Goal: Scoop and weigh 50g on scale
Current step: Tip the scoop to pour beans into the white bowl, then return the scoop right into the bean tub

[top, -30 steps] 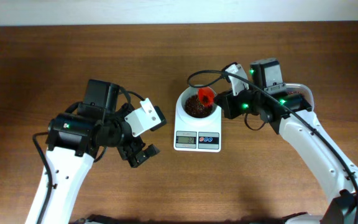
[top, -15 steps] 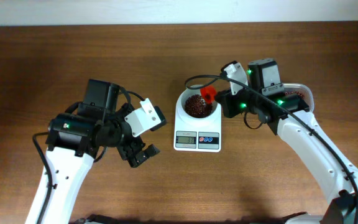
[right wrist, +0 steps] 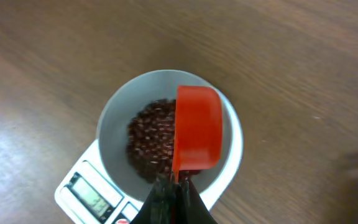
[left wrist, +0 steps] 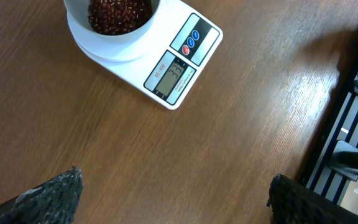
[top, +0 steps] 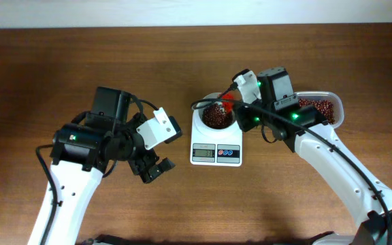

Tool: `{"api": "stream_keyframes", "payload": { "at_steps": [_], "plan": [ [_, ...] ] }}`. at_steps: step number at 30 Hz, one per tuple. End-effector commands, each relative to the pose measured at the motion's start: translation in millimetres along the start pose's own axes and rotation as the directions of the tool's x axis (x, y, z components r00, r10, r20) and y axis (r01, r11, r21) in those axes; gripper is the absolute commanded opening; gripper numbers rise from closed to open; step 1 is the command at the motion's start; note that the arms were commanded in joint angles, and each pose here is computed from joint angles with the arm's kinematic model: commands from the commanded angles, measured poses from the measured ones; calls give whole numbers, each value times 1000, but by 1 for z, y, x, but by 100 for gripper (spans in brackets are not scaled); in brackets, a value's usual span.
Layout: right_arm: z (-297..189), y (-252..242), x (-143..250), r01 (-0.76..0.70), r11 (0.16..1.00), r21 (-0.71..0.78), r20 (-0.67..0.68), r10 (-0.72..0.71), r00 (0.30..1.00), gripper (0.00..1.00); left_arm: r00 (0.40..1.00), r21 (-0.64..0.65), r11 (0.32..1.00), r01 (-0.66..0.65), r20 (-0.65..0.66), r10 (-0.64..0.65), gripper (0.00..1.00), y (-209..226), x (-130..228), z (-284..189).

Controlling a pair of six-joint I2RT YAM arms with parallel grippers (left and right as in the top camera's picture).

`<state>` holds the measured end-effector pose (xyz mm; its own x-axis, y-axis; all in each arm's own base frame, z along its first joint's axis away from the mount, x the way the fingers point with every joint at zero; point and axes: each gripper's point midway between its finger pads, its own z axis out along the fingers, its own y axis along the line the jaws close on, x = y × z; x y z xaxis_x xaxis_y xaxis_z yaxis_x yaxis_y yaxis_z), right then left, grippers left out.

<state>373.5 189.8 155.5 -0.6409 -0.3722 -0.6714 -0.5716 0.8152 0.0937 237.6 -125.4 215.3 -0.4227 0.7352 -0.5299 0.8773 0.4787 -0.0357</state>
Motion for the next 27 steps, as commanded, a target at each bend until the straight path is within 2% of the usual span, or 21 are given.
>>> {"api": "stream_keyframes", "payload": {
  "at_steps": [1, 3, 5, 6, 7, 9, 11, 13, 15, 17, 19, 21, 25, 27],
  "plan": [
    [-5, 14, -9, 28, 999, -37, 25, -27, 999, 4, 1000, -1, 1000, -20, 19, 20, 99, 0, -5, -4],
    [-6, 2, -9, 20, 1000, 17, 25, -20, 999, 4, 1000, -1, 1000, -20, 19, 20, 99, 0, -5, -4],
    [-4, 14, -7, 38, 999, -20, 14, -38, 999, 4, 1000, -1, 1000, -20, 19, 20, 99, 0, -5, -4],
    [-5, -2, -2, 41, 996, 77, -10, -41, 999, 4, 1000, -1, 1000, -20, 19, 20, 99, 0, -5, -4],
    [-5, -6, -4, 41, 995, 94, -5, -41, 999, 4, 1000, -1, 1000, -20, 19, 20, 99, 0, -5, -4],
    [-4, 10, -10, 50, 998, 23, 25, -50, 998, 4, 1000, -1, 1000, -20, 19, 20, 99, 0, -5, -4],
    [-5, 11, -12, 53, 998, 24, 31, -53, 998, 4, 1000, -1, 1000, -20, 19, 20, 99, 0, -5, -4],
    [-23, 2, -32, 41, 998, 49, 91, -45, 995, 4, 1000, -1, 1000, -20, 19, 20, 99, 0, -5, -4],
    [-64, -21, -55, 1, 994, 110, 192, -22, 981, 4, 1000, -1, 1000, -20, 19, 20, 99, 0, -5, -4],
    [-89, -44, -48, -51, 986, 159, 201, 18, 979, 4, 1000, -1, 1000, -20, 19, 20, 99, 0, -5, -4],
    [-116, -95, -17, -163, 939, 303, 150, 122, 981, 4, 1000, -1, 1000, -20, 19, 20, 99, 0, -5, -4],
    [-136, -145, 31, -245, 846, 474, 56, 248, 967, 4, 1000, -1, 1000, -20, 19, 20, 99, 0, -5, -4],
    [-142, -188, 98, -348, 756, 554, -60, 453, 889, 4, 1000, -1, 1000, -20, 19, 20, 99, 0, -5, -4],
    [-129, -190, 113, -358, 760, 542, -116, 490, 864, 4, 1000, -1, 1000, -20, 19, 20, 99, 0, -5, -4]
  ]
}}
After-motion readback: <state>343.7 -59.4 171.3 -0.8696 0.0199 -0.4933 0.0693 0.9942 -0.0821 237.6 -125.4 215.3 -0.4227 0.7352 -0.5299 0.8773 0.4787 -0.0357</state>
